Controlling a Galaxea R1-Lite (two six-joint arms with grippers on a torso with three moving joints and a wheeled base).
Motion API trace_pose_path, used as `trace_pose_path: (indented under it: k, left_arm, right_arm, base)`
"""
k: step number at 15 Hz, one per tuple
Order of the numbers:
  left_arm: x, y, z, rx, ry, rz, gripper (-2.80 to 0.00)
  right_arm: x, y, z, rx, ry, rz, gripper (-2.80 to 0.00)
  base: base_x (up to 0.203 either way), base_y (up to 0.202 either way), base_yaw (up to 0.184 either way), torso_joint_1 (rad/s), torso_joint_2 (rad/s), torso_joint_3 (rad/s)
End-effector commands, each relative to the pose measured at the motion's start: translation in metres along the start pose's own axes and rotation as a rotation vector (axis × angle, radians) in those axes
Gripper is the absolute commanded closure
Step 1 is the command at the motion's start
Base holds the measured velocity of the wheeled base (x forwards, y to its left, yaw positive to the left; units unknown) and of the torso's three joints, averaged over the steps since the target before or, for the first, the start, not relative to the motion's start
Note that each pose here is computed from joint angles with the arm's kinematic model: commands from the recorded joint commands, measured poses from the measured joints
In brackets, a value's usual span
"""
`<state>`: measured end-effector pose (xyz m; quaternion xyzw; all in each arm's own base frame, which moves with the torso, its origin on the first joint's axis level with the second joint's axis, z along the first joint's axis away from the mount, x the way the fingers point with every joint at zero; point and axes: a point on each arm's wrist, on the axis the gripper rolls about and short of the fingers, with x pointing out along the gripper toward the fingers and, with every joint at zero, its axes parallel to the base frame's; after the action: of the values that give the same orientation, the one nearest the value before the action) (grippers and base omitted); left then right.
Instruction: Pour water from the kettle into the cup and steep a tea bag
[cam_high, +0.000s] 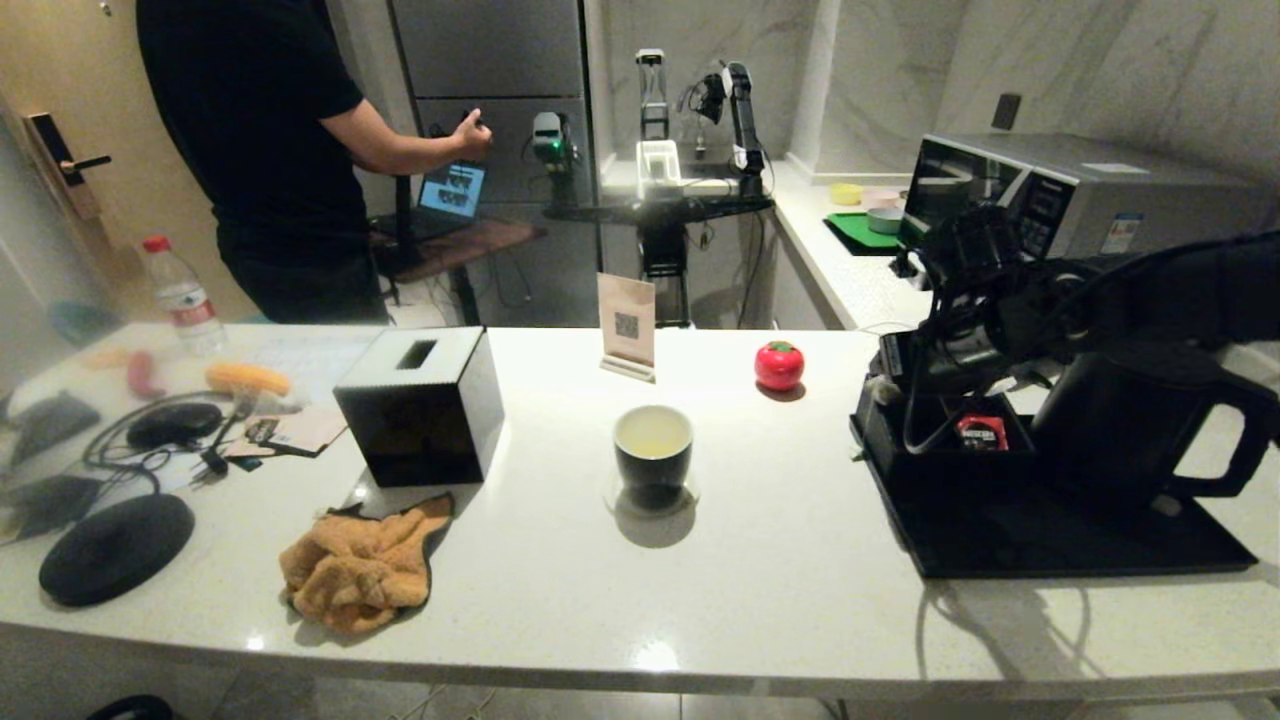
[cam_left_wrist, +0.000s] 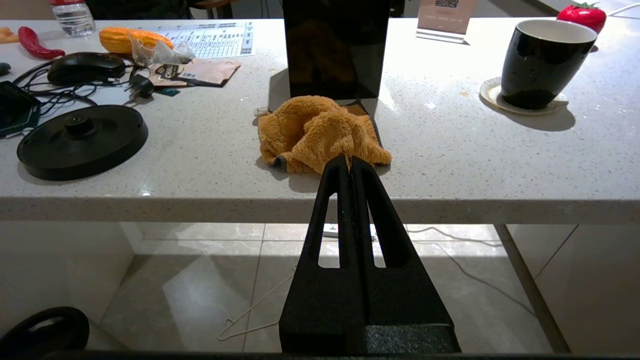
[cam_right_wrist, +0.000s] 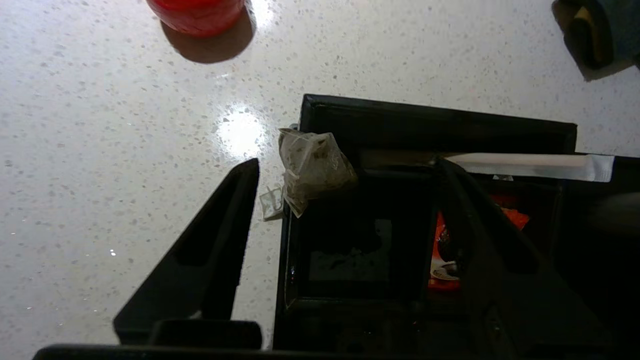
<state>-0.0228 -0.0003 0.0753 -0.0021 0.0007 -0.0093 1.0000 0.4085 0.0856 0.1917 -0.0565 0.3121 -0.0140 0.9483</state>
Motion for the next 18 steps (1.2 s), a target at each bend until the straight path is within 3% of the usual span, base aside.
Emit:
trace_pose_path:
  k: [1,10,18]
  left_arm:
    - [0.0,0.0,0.0,0.0,0.0,0.0,0.0]
    - [0.0,0.0,0.0,0.0,0.0,0.0,0.0]
    - [0.0,0.0,0.0,0.0,0.0,0.0,0.0]
  right_arm:
    - [0.0091,0.0021,-0.005,0.029,0.022,-0.003,-2.8]
    - [0.0134,0.0036,-0.008,0.103,0.04,-0.003,-2.8]
    - [0.0172,0.0065,-0.0111,0.106,0.051,-0.002,-2.8]
  base:
    - [0.0,0.0,0.0,0.0,0.0,0.0]
    - [0.0,0.0,0.0,0.0,0.0,0.0]
    - [0.0,0.0,0.0,0.0,0.0,0.0]
